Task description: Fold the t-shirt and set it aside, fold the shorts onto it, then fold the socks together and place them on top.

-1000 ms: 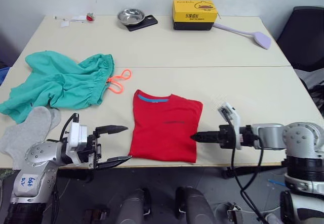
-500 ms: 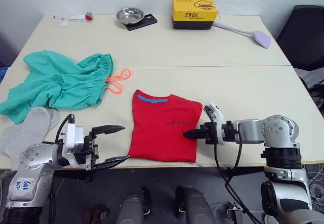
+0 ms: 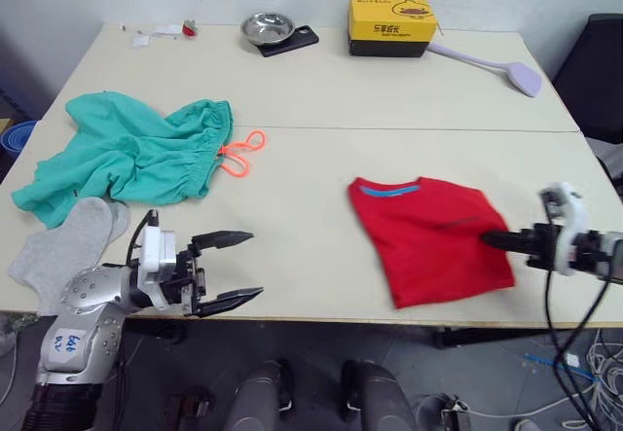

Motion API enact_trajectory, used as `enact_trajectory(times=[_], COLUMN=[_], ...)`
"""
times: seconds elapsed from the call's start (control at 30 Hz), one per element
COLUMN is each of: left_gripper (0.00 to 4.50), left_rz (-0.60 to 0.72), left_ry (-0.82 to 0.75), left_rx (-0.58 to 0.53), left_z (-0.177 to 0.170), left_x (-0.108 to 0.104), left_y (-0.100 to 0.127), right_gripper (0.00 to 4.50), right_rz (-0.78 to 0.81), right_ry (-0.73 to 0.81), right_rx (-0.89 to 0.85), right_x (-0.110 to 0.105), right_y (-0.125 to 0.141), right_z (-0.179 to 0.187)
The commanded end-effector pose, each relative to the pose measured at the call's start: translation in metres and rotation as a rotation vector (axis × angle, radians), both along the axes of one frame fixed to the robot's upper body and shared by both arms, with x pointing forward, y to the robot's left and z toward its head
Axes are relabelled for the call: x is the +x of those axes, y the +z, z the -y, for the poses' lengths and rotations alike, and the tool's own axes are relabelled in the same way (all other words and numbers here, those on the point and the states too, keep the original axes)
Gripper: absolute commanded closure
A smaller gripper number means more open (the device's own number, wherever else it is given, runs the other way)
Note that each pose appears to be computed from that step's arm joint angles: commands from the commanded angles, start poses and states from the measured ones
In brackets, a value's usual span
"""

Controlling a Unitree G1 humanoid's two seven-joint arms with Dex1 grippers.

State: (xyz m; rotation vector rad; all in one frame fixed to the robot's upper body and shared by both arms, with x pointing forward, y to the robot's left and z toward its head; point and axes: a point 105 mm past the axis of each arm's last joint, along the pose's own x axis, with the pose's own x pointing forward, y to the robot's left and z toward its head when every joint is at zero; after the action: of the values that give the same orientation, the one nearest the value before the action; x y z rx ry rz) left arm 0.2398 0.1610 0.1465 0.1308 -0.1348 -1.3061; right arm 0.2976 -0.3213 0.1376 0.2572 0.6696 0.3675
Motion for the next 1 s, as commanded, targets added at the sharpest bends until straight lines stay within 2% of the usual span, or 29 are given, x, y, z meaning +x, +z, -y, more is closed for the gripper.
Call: enact_trajectory(times=[0.03, 0.27, 0.53, 0.57, 0.6, 0.67, 0.77, 0.9, 0.97, 1.0], left_gripper=[0.00, 0.00, 0.00, 0.00, 0.00, 0.00, 0.00, 0.00, 0.00, 0.00], left_rz=[0.031, 0.048, 0.047, 0.044, 0.042, 0.037, 0.032, 0.045, 0.043, 0.039], left_ry=[-0.022, -0.016, -0.017, -0.017, -0.017, -0.013, 0.010, 0.074, 0.096, 0.108], left_rx=[-0.003, 0.002, 0.008, 0.010, 0.012, 0.014, 0.026, 0.037, 0.042, 0.045], left_z=[0.003, 0.000, -0.002, -0.002, -0.002, -0.004, -0.010, -0.025, -0.032, -0.035], left_x=[0.004, 0.012, 0.012, 0.012, 0.011, 0.010, 0.013, 0.027, 0.033, 0.036], left_y=[0.004, 0.008, 0.008, 0.007, 0.007, 0.006, 0.005, 0.015, 0.020, 0.022], right_gripper=[4.46, 4.46, 4.46, 4.10, 3.97, 3.41, 2.36, 0.95, 0.24, 0.03], right_rz=[0.056, 0.038, 0.016, 0.017, 0.033, 0.041, 0.064, 0.225, 0.359, 0.440], right_ry=[-0.019, -0.053, -0.047, -0.062, -0.054, -0.048, 0.014, 0.147, 0.225, 0.271], right_rx=[-0.145, -0.316, -0.248, -0.230, -0.222, -0.223, -0.308, -0.455, -0.463, -0.464], right_x=[0.001, 0.002, 0.006, 0.006, 0.005, -0.002, -0.014, -0.017, -0.013, -0.011], right_y=[0.012, 0.008, 0.000, 0.002, 0.006, 0.012, 0.025, 0.058, 0.073, 0.080], right_z=[0.040, 0.080, 0.077, 0.077, 0.076, 0.080, 0.086, 0.077, 0.056, 0.042])
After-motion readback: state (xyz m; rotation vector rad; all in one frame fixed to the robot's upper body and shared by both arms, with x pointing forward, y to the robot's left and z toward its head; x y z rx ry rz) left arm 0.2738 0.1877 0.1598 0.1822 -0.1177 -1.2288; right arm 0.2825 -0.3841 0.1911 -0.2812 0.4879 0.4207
